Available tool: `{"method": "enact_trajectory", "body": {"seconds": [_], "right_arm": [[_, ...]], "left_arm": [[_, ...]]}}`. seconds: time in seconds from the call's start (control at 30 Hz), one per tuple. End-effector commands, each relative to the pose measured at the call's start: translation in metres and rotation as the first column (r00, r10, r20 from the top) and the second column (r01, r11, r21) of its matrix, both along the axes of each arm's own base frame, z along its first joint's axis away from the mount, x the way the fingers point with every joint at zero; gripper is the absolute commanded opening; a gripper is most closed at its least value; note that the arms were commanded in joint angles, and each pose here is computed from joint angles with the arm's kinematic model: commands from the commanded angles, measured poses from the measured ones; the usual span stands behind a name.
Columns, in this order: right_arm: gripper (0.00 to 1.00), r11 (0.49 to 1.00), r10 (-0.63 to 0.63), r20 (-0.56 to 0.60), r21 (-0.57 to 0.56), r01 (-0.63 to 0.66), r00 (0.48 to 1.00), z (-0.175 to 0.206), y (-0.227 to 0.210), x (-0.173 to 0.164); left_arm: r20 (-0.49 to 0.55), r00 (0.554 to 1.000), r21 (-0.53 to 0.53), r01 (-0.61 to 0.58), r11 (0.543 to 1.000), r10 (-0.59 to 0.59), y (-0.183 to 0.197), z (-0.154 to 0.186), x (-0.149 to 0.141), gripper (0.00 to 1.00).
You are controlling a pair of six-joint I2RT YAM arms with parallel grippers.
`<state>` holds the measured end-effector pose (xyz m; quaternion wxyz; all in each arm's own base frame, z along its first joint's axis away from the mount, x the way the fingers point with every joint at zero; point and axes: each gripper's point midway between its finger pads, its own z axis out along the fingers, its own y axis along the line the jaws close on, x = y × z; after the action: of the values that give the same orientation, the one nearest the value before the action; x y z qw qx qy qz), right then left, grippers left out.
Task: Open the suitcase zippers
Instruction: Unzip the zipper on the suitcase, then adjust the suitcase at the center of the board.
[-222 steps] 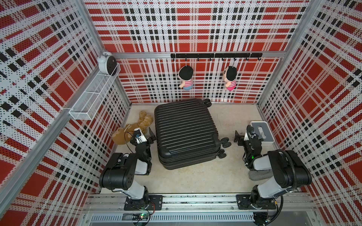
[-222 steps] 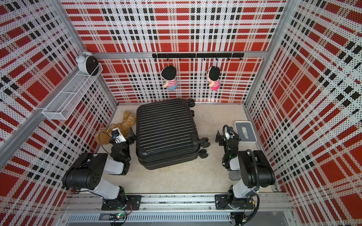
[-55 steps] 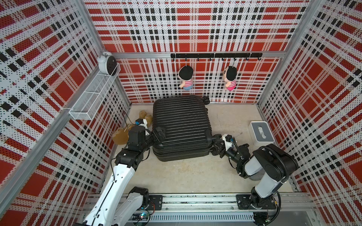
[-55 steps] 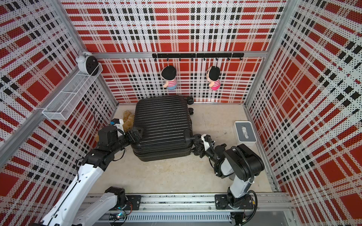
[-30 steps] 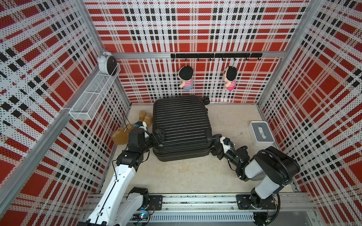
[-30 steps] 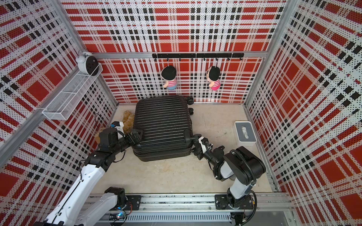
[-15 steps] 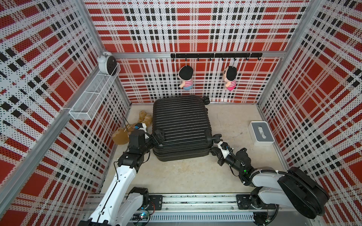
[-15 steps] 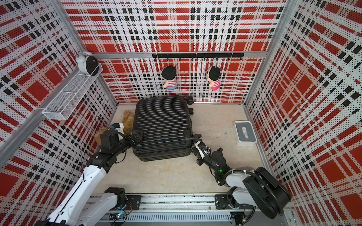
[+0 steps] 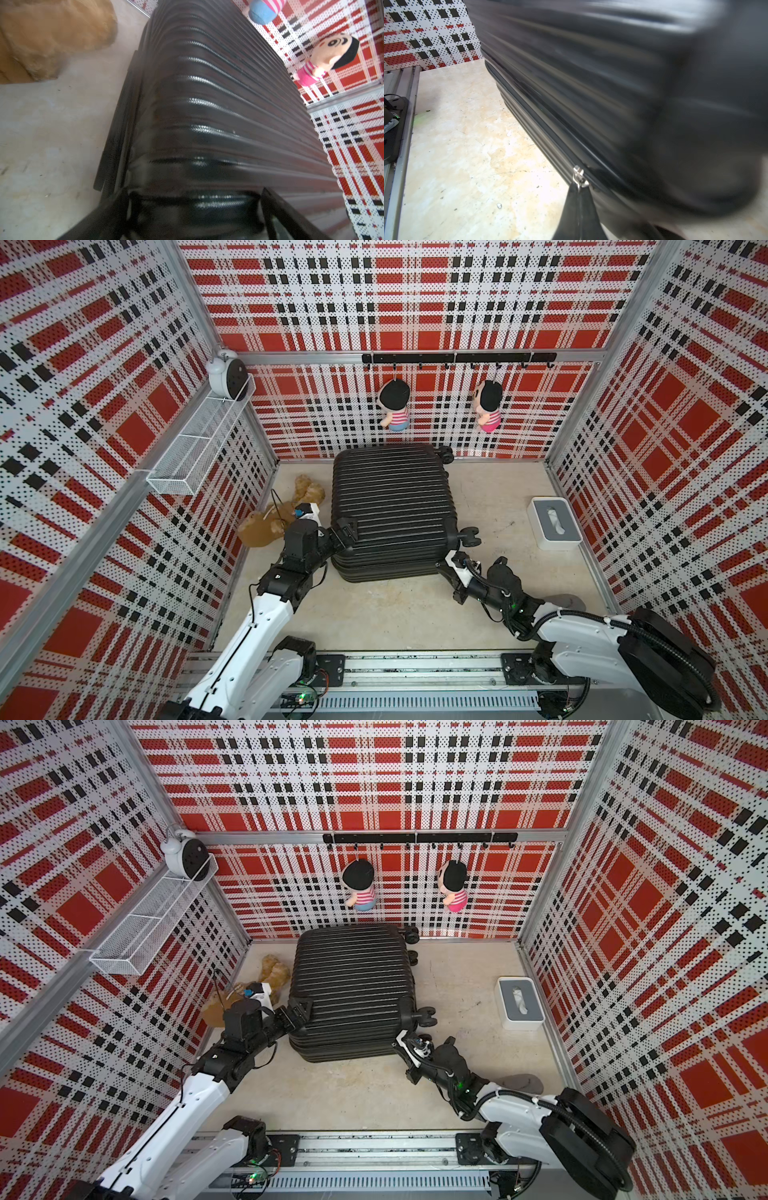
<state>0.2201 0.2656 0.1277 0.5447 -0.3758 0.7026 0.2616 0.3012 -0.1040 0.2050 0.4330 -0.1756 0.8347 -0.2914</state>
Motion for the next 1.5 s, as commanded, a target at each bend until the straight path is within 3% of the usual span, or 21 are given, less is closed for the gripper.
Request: {"method": "enact_trajectory", "body": {"seconds": [0.0, 0.27, 0.37, 0.57, 0.7, 0.9, 1.23, 1.47], "right_arm": [[0.00, 0.997, 0.071, 0.041, 0.018, -0.072, 0.997, 0.017, 0.029, -0.009], [0.00, 1.000, 0.023, 0.004, 0.009, -0.023, 1.000, 0.015, 0.042, -0.004], [0.00, 1.000, -0.015, 0.000, -0.006, 0.015, 1.000, 0.015, 0.035, -0.001], [0.00, 0.999, -0.043, -0.007, -0.010, 0.043, 0.999, 0.016, 0.027, -0.001], [0.00, 0.999, -0.042, -0.009, -0.013, 0.042, 0.999, 0.016, 0.029, 0.001], [0.00, 1.000, -0.024, -0.023, -0.009, 0.024, 0.999, 0.015, 0.036, 0.000], [0.00, 1.000, -0.017, -0.014, -0.021, 0.017, 1.000, 0.018, 0.033, -0.002], [0.00, 0.999, -0.027, -0.011, -0.024, 0.027, 1.000, 0.020, 0.029, -0.002]], "left_arm": [[-0.019, 0.988, -0.091, 0.149, 0.985, -0.151, -0.044, -0.007, -0.017, 0.99], [0.027, 0.986, -0.110, 0.169, 0.979, -0.167, -0.062, 0.007, -0.032, 0.98], [0.032, 0.993, -0.073, 0.112, 0.991, -0.110, -0.038, 0.016, -0.027, 0.98], [0.049, 0.999, -0.107, -0.006, 0.994, 0.011, 0.021, 0.025, -0.013, 0.93], [0.065, 0.994, -0.139, -0.080, 0.987, 0.090, 0.047, 0.021, -0.004, 0.81], [0.054, 0.993, -0.285, -0.082, 0.955, 0.101, 0.058, -0.015, 0.030, 0.64], [-0.019, 0.999, -0.385, -0.051, 0.922, 0.047, 0.053, -0.075, 0.085, 0.66], [-0.009, 1.000, -0.445, 0.014, 0.895, -0.021, 0.032, -0.095, 0.111, 0.62]]}}
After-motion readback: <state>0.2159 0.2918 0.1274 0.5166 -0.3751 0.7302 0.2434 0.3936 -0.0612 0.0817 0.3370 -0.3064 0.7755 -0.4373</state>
